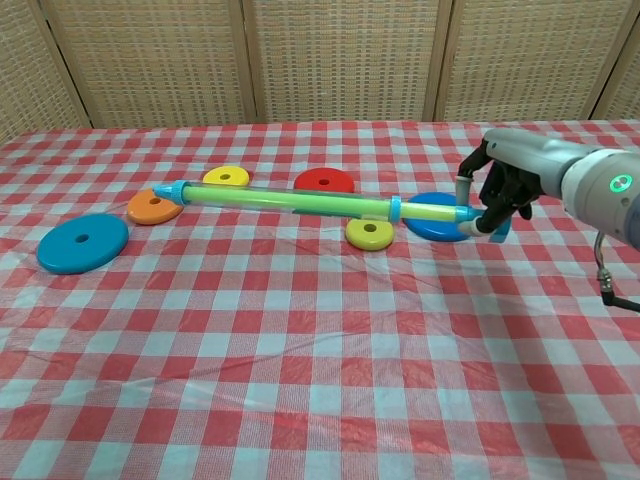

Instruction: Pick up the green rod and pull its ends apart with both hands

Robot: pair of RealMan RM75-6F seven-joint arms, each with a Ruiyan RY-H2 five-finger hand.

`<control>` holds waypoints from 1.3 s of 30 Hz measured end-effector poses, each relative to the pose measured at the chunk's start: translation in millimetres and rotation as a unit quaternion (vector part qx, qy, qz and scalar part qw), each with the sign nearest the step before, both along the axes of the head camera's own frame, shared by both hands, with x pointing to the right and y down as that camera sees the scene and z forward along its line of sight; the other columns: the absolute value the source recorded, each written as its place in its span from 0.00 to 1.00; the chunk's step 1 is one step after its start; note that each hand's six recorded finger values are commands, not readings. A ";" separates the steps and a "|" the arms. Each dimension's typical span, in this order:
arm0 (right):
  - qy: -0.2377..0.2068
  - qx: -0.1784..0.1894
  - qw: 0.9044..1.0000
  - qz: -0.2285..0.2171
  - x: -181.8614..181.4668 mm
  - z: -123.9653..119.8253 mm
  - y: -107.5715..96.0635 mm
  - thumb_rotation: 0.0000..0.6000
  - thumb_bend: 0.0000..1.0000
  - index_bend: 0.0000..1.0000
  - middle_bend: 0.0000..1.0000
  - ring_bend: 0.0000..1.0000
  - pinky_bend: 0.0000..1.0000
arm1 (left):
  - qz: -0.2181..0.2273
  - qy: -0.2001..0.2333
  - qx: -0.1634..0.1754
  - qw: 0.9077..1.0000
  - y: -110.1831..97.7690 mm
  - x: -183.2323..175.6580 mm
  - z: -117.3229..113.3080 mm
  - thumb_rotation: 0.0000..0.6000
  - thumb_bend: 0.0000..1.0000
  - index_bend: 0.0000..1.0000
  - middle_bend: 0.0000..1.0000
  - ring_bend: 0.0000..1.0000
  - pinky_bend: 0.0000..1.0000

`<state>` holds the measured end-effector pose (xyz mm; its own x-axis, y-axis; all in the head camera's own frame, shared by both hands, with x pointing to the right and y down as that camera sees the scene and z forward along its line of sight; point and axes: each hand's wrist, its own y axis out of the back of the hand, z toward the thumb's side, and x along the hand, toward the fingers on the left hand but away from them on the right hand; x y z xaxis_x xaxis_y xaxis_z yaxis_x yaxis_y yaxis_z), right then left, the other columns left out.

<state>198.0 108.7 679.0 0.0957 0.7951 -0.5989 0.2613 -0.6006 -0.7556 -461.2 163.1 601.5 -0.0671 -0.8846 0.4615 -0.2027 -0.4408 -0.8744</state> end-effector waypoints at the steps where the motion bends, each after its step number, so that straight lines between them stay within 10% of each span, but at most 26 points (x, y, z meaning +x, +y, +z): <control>1: 0.000 0.000 1.000 -0.001 -0.6 -1.0 -1.6 1.00 0.53 0.79 1.00 0.97 0.71 | 0.002 0.002 0.004 1.000 -8.5 3.2 -1.2 1.00 0.12 0.12 0.00 0.00 0.00; 22: 0.011 0.004 1.000 -0.014 -7.2 -19.4 -20.5 1.00 0.53 0.79 1.00 0.98 0.71 | 0.052 0.076 -0.042 0.995 -133.6 99.9 34.2 1.00 0.21 0.33 0.00 0.00 0.00; 39: 0.006 -0.001 1.000 -0.014 -4.9 -22.7 -20.8 1.00 0.53 0.79 1.00 0.97 0.71 | 0.103 0.105 -0.088 0.985 -144.8 152.5 38.1 1.00 0.21 0.39 0.00 0.00 0.00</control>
<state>193.1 87.8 656.3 0.1095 0.7914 -0.6014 0.2350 -0.6085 -0.7580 -308.7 18.3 639.6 0.2184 -0.7742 0.5941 -0.2614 -0.6330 -0.7287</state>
